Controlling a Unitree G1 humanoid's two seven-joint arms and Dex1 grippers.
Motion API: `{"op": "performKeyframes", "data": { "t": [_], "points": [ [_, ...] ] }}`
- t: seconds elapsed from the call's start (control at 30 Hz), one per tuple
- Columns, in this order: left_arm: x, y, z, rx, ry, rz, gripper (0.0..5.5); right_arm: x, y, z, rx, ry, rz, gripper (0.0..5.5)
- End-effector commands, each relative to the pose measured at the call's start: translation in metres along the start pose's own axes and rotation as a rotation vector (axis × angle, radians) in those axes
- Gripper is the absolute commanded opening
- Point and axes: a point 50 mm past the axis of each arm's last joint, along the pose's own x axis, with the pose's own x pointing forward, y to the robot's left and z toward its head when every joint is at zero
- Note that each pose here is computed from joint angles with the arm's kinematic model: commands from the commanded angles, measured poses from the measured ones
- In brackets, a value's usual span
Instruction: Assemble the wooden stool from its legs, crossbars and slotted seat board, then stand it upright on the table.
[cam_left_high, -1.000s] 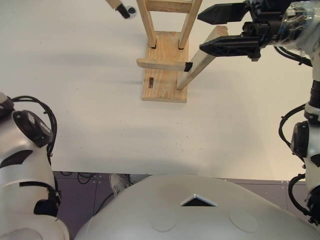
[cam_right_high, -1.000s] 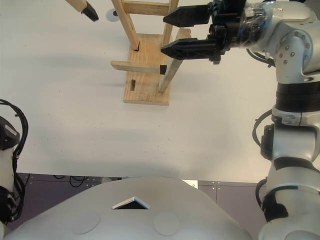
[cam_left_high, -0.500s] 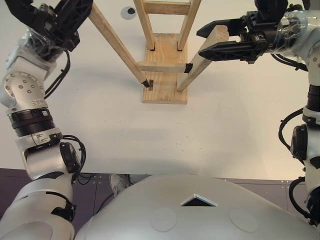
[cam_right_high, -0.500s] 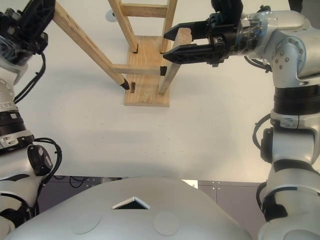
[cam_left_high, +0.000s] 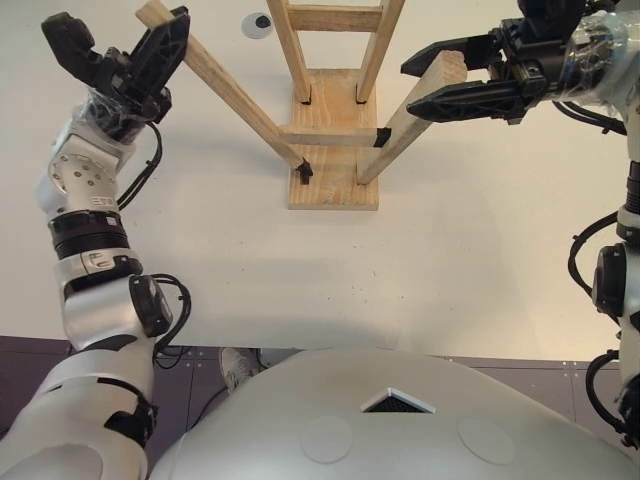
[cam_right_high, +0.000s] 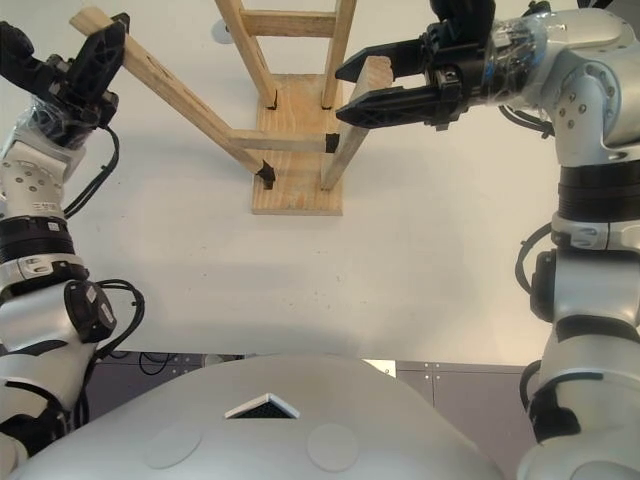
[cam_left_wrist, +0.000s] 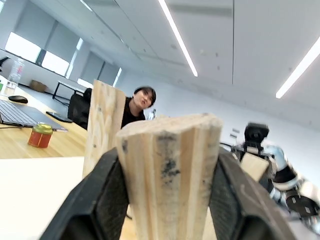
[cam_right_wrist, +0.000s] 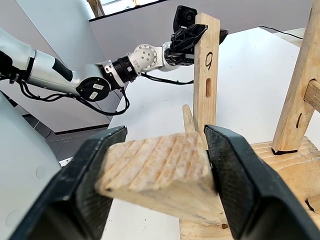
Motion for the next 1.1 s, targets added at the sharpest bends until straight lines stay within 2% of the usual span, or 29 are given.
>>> {"op": "performKeyframes", "data": {
  "t": [0.03, 0.17, 0.27, 0.6, 0.8, 1.1],
  "points": [
    [-0.014, -0.007, -0.002, 0.042, 0.34, -0.026, 2.01, -0.002, 0.0, -0.009, 0.047, 0.041, -0.01, 2.62],
    [-0.014, -0.014, 0.009, 0.153, 0.567, -0.091, 2.01, 0.0, 0.001, -0.012, 0.05, 0.038, -0.015, 2.59],
    [-0.005, -0.016, 0.02, 0.218, 0.639, -0.132, 2.01, 0.003, 0.002, -0.014, 0.05, 0.03, -0.016, 2.58],
    [0.051, -0.027, 0.06, 0.405, 0.892, -0.276, 2.01, 0.012, 0.005, -0.021, 0.057, 0.017, -0.013, 2.56],
    [0.054, -0.037, 0.049, 0.45, 1.007, -0.343, 2.01, 0.015, 0.007, -0.023, 0.063, -0.006, -0.02, 2.56],
    [0.066, -0.056, 0.034, 0.467, 1.007, -0.381, 2.01, 0.015, 0.009, -0.023, 0.067, -0.007, -0.02, 2.56]
  ]
}}
